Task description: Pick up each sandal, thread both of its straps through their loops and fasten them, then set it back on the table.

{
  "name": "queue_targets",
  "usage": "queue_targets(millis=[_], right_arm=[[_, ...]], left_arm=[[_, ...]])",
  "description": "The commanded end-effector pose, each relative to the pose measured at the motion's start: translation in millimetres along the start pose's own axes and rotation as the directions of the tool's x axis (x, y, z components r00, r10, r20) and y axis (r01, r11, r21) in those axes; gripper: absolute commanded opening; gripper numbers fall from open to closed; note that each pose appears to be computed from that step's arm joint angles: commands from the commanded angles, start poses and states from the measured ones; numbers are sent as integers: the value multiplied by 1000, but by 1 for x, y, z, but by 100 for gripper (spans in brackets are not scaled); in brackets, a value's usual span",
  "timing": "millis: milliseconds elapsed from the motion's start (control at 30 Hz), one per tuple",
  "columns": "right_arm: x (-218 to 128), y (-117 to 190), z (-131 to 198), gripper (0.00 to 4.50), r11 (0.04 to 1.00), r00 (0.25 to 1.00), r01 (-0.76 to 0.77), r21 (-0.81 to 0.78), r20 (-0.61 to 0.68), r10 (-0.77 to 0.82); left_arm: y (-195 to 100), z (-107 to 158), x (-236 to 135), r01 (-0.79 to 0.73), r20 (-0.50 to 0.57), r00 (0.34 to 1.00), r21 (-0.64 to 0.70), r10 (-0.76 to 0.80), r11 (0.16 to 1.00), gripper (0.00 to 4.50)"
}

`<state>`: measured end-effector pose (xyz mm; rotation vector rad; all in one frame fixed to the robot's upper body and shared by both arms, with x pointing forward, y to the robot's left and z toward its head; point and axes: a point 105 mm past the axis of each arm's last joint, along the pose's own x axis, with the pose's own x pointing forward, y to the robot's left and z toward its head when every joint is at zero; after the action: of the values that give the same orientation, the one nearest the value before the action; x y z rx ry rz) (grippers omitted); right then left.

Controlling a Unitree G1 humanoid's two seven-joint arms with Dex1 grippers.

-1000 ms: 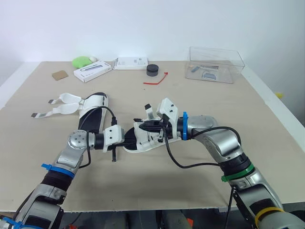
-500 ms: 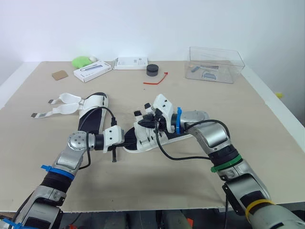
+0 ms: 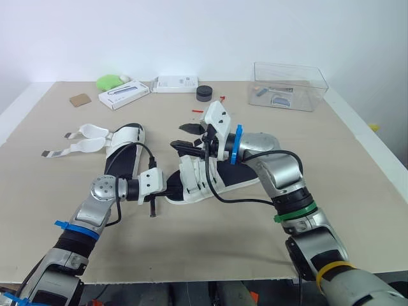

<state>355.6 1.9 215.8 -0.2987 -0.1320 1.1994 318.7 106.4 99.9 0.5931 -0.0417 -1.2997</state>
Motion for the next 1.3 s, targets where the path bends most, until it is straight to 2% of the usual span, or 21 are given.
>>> queue_targets(millis=[33, 100, 133, 300, 467, 567, 667, 733, 767, 867, 933, 1033, 1100, 1200, 1233, 1267, 1300], right_arm=[[2, 6, -2, 133, 999, 999, -42, 25, -7, 42], [3, 8, -16, 18, 997, 997, -59, 43, -56, 62], [4, 8, -23, 3, 997, 994, -61, 46, -83, 65], [7, -3, -48, 3, 999, 976, -43, 9, -212, 44], [7, -7, -64, 3, 995, 944, -87, -43, -324, 69], [8, -10, -58, 3, 994, 945, -93, -51, -318, 72], [2, -27, -27, 3, 996, 975, -23, -83, -223, 4], [-7, -41, -5, 67, 996, 990, 28, -90, -138, -40], [-13, -47, 3, 81, 995, 992, 46, -93, -109, -56], [-43, -72, 16, 212, 988, 991, 118, -95, -58, -124], [-65, -85, 12, 294, 987, 988, 137, -82, -62, -142], [-100, -94, -21, 439, 990, 977, 119, -75, -171, -130], [-116, -89, -46, 446, 996, 963, 58, -65, -258, -73], [-123, -80, -67, 446, 999, 950, -25, -30, -312, 14], [-123, -79, -71, 450, 998, 945, -45, -31, -325, 33], [-121, -74, -75, 450, 996, 939, -84, -30, -336, 69], [-118, -72, -77, 450, 993, 937, -110, -32, -336, 93]], left_arm=[[-18, -24, 3, 61, -84, 994, -77, -68, 995, 0], [-18, -23, 2, 60, -81, 995, -78, -66, 995, 0], [-18, -23, 2, 59, -80, 995, -79, -66, 995, 0], [-19, -22, 3, 57, -74, 995, -82, -63, 995, 0], [-18, -21, 4, 52, -69, 996, -81, -58, 995, 0], [-18, -21, 4, 49, -66, 996, -80, -54, 996, 0], [-19, -20, 4, 49, -64, 996, -80, -54, 996, 0], [-19, -20, 4, 48, -61, 997, -79, -53, 996, 0], [-18, -19, 4, 48, -59, 997, -77, -52, 996, 0], [-15, -15, 2, 38, -53, 998, -70, -41, 997, 0], [-12, -12, 0, 31, -43, 999, -65, -34, 997, 0], [-6, -2, -2, 9, -17, 1000, -60, -10, 998, 0], [0, 7, -5, -11, 14, 1000, -65, 12, 998, 0], [7, 24, -11, -26, 78, 996, -92, 33, 995, 0], [8, 28, -13, -33, 96, 995, -99, 43, 995, 52], [9, 34, -16, -33, 116, 992, -100, 44, 995, 71], [8, 39, -19, -26, 126, 991, -96, 38, 995, 121]])
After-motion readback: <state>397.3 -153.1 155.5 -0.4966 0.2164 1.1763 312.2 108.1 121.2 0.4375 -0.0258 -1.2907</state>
